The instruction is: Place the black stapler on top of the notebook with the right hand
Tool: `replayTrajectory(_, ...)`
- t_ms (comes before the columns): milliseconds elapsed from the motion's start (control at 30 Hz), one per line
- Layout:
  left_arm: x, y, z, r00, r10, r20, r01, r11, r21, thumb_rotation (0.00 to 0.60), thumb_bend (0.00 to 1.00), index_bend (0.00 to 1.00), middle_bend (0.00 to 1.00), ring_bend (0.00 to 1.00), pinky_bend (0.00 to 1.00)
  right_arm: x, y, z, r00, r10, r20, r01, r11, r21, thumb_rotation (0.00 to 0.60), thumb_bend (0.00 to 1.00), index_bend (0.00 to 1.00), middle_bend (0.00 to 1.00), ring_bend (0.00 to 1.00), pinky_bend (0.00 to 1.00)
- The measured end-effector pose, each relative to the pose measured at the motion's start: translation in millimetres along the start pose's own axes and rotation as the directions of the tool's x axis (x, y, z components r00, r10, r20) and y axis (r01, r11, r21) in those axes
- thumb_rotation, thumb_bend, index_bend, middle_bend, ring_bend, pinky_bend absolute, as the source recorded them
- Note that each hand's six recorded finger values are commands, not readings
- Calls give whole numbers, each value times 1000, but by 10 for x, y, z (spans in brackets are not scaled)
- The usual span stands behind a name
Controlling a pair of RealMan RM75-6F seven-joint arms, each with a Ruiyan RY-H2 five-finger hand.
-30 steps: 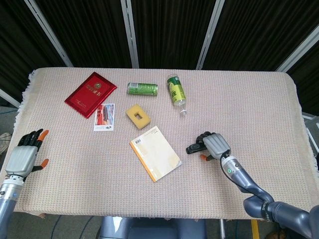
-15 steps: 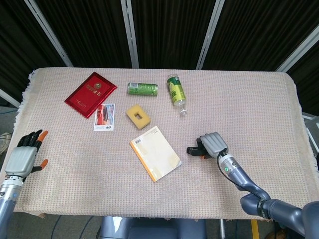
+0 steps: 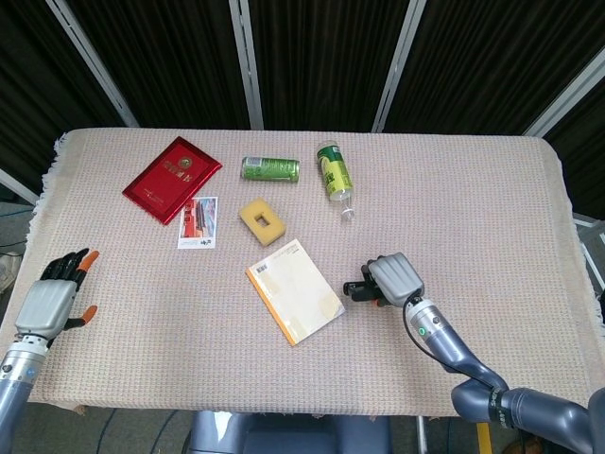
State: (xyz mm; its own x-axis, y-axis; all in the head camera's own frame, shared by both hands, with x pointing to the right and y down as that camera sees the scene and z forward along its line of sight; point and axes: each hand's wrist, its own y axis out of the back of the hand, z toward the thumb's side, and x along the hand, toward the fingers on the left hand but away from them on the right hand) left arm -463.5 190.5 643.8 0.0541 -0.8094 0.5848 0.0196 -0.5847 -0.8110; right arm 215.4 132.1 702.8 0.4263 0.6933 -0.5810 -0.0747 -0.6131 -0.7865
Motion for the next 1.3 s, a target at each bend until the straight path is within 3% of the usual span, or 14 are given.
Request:
replayTrajectory(400, -19, 46, -15, 1000, 4, 17, -4, 1000, -30, 600, 312, 0, 0, 0, 91, -166, 133, 645, 999, 16, -46, -15, 1000, 14, 600, 258, 639, 560, 508, 683)
replayTrajectory(767, -64, 109, -58, 999, 16, 32, -14, 998, -63, 600, 312, 0, 0, 0, 93, -345, -7, 1273, 995, 77, -70, -80, 996, -49, 600, 258, 637, 560, 508, 683)
replayTrajectory(1000, -86, 135, -59, 999, 21, 45, -18, 997, -73, 600, 313, 0, 0, 0, 94, -393, -90, 1442, 993, 100, -65, -103, 994, -37, 600, 257, 633, 560, 508, 683)
replayTrajectory(1300, -106, 143, -39, 998, 25, 58, -20, 997, -74, 600, 312, 0, 0, 0, 94, -429, -136, 1442, 993, 112, -47, -114, 993, -34, 600, 258, 623, 560, 506, 682)
